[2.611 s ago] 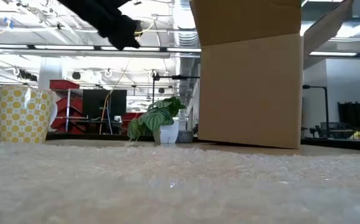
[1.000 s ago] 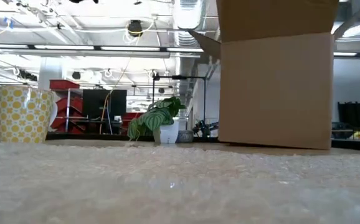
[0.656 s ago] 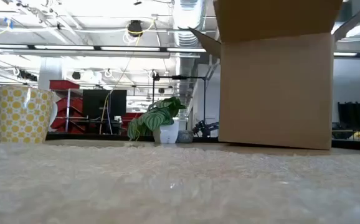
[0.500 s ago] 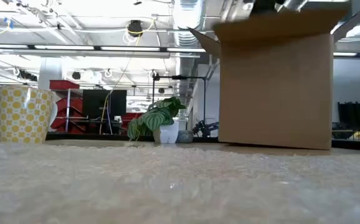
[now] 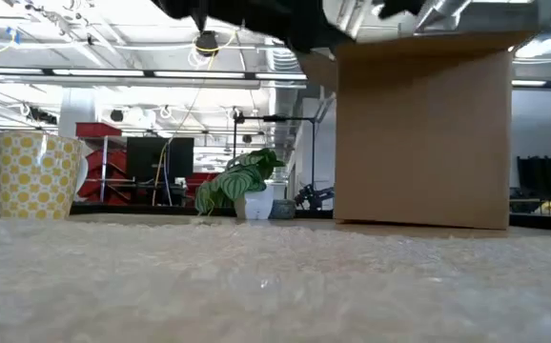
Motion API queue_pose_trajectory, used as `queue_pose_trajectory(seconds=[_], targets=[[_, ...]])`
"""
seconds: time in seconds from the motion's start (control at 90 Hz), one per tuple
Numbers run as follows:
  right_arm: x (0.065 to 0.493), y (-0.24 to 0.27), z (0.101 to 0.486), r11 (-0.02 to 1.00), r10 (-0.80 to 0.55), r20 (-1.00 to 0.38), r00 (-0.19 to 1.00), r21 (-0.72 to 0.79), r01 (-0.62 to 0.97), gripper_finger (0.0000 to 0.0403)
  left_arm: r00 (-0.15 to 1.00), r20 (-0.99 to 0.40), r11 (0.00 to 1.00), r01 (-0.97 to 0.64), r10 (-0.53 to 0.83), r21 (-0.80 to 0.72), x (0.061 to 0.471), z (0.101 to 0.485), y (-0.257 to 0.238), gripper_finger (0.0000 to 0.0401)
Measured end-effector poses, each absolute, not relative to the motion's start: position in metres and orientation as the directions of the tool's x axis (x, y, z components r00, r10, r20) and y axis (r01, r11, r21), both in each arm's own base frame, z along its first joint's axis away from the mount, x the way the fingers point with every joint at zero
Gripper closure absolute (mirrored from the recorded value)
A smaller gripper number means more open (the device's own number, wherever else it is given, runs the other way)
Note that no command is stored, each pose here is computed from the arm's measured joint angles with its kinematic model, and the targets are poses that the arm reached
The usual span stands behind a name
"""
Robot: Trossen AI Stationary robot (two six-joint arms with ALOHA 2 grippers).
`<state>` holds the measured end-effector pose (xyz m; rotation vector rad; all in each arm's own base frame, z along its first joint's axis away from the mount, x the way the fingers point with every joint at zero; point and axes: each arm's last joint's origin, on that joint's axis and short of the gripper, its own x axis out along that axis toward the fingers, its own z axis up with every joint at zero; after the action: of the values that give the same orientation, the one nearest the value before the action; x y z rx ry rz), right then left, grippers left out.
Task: Wrap mug
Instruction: Put the blue wrapped mug into the box
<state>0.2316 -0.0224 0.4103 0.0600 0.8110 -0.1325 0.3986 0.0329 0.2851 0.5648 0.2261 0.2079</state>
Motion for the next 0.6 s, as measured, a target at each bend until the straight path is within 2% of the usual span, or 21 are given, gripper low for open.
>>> queue_pose_trajectory(seconds=[0.133, 0.3, 0.411, 0.467, 0.6], targets=[[0.226, -0.033, 0.418, 0.967, -0.221, -0.714, 0.665, -0.071, 0.245, 0.0240, 0.946, -0.199, 0.834, -0.113, 0.256, 0.540, 0.406, 0.270, 0.034, 0.0401], [0.220, -0.062, 0.404, 0.920, -0.319, -0.805, 0.501, -0.135, 0.367, 0.0206, 0.941, -0.225, 0.843, -0.102, 0.254, 0.529, 0.406, 0.266, 0.034, 0.0401], [0.220, -0.080, 0.392, 0.904, -0.322, -0.861, 0.395, -0.155, 0.399, 0.0170, 0.940, -0.229, 0.844, -0.100, 0.254, 0.526, 0.405, 0.267, 0.033, 0.0401], [0.225, -0.084, 0.388, 0.917, -0.289, -0.877, 0.385, -0.138, 0.375, 0.0157, 0.939, -0.233, 0.846, -0.099, 0.254, 0.524, 0.405, 0.266, 0.033, 0.0401], [0.236, -0.092, 0.375, 0.943, -0.224, -0.913, 0.341, -0.114, 0.314, 0.0150, 0.926, -0.258, 0.853, -0.112, 0.275, 0.509, 0.404, 0.264, 0.033, 0.0401]])
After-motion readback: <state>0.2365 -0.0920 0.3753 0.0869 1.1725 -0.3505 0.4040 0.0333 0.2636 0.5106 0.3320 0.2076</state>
